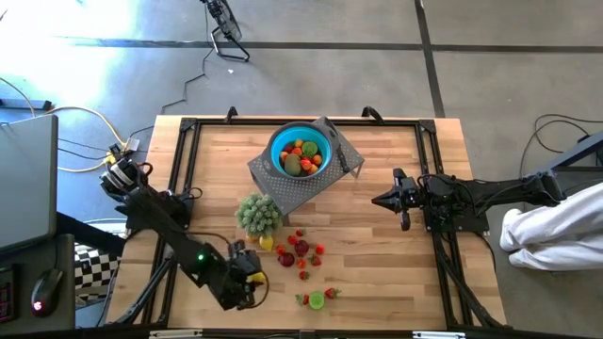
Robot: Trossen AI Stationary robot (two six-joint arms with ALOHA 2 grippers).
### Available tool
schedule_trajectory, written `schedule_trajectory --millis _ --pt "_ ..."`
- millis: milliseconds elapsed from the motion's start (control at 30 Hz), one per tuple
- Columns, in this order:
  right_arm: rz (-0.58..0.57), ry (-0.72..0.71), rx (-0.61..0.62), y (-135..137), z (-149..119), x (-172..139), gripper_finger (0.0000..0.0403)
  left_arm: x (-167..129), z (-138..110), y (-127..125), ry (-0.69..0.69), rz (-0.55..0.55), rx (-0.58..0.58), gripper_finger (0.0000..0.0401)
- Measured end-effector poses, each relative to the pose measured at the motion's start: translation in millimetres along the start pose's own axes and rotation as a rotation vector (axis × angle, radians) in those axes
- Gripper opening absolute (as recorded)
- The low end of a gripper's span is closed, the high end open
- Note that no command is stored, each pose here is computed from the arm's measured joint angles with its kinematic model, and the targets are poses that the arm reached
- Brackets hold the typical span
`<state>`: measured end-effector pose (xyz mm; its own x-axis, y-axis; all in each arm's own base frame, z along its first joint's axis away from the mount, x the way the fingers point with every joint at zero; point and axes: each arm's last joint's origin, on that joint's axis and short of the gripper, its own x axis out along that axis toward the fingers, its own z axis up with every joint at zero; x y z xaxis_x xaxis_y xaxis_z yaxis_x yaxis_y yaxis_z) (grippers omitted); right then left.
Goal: Pick & Place Fruit
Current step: Put the lemon into the blue strainer bowl on the shelf
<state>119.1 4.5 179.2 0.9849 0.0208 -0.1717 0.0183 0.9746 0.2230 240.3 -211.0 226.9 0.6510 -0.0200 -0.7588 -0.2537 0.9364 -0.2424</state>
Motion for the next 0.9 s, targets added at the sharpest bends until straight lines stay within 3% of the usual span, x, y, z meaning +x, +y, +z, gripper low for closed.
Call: schedule_trajectory --millis 433,667,900 --pt "-0.003 0.0 -0.002 -0.1 -0.1 0.0 0.0002 -24.7 117.0 12.0 -0.195 0.035 0.248 0.0214" --pt "-0.007 0.0 -0.036 -0.2 -0.1 0.0 0.0002 -39.5 170.7 40.2 -0.274 0.119 0.32 0.0214" --pt "-0.007 0.0 -0.053 -0.2 -0.1 0.0 0.0003 -44.8 211.7 87.9 -0.304 0.255 0.319 0.0214"
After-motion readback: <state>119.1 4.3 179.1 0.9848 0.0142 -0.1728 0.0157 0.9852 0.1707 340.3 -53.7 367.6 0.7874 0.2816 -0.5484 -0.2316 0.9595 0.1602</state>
